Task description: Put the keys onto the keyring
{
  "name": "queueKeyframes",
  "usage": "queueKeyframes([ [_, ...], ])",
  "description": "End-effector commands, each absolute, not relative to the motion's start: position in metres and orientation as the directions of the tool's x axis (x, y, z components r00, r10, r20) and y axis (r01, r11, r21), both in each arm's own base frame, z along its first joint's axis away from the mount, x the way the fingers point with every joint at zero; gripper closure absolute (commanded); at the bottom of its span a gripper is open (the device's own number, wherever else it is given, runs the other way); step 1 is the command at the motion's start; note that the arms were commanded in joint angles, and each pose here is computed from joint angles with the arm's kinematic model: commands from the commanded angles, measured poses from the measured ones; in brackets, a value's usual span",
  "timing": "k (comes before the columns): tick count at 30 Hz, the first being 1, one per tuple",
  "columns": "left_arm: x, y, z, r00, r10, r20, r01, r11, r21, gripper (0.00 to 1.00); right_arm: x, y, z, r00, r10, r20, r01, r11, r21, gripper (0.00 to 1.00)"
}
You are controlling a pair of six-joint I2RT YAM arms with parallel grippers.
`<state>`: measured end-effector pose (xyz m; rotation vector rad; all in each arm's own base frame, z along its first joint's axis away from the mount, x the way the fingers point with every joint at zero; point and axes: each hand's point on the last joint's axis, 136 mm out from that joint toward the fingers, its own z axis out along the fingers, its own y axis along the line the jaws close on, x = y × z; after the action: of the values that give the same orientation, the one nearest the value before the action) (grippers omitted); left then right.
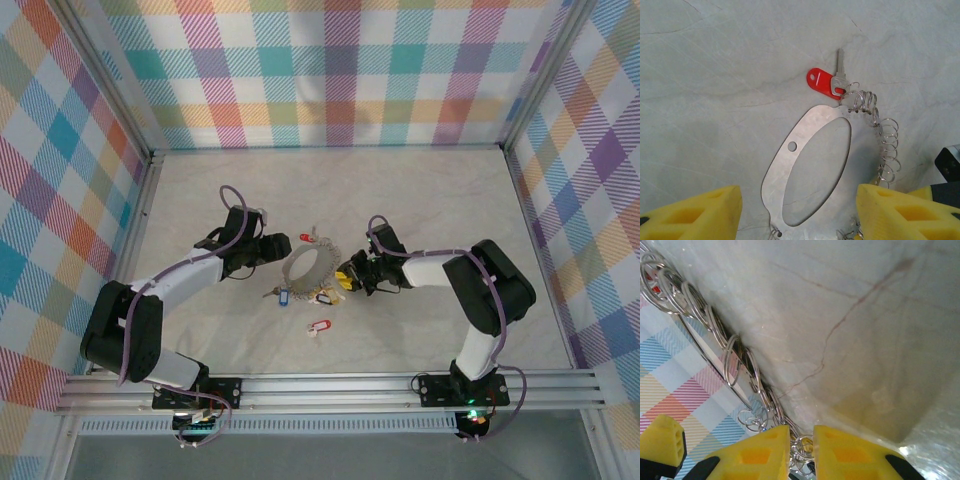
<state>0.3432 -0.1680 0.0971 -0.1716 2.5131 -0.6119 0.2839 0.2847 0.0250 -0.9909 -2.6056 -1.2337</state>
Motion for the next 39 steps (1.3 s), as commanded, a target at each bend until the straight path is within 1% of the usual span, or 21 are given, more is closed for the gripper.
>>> queueKeyframes([
  [1,0.341,-0.16,0.1,-0.833,-0.247,-0.495,-0.001,0.895,-0.445,0.38,0.293,0.296,0.027,-0.784,0.522,0.336,0.587,0.447,0.675,0.8],
  [6,0.338,-0.158,0.098,-0.833,-0.246,-0.496,-0.003,0.898,-0.44,0.38,0.298,0.3,0.031,-0.792,0.519,0.322,0.572,0.445,0.689,0.79],
  [12,0.335,-0.158,0.094,-0.837,-0.246,-0.489,-0.006,0.898,-0.44,0.38,0.298,0.306,0.028,-0.791,0.513,0.334,0.577,0.442,0.687,0.78],
  [21,0.337,-0.159,0.094,-0.833,-0.249,-0.493,-0.004,0.895,-0.446,0.38,0.3,0.305,0.028,-0.787,0.533,0.312,0.571,0.436,0.695,0.82],
  [24,0.338,-0.159,0.095,-0.832,-0.247,-0.497,0.001,0.895,-0.446,0.38,0.301,0.306,0.028,-0.78,0.539,0.318,0.578,0.425,0.696,0.85],
  [33,0.34,-0.164,0.108,-0.814,-0.214,-0.54,0.065,0.89,-0.451,0.38,0.306,0.31,0.031,-0.778,0.543,0.315,0.575,0.414,0.706,0.88],
  [35,0.343,-0.173,0.116,-0.795,-0.179,-0.579,0.141,0.875,-0.464,0.38,0.306,0.31,0.032,-0.776,0.545,0.318,0.577,0.41,0.706,0.88],
  [37,0.34,-0.194,0.135,-0.739,-0.096,-0.667,0.323,0.819,-0.475,0.37,0.307,0.31,0.033,-0.772,0.548,0.322,0.58,0.402,0.708,0.88],
  [39,0.335,-0.213,0.153,-0.641,-0.023,-0.767,0.487,0.76,-0.431,0.37,0.308,0.31,0.034,-0.767,0.551,0.328,0.586,0.395,0.708,0.88],
])
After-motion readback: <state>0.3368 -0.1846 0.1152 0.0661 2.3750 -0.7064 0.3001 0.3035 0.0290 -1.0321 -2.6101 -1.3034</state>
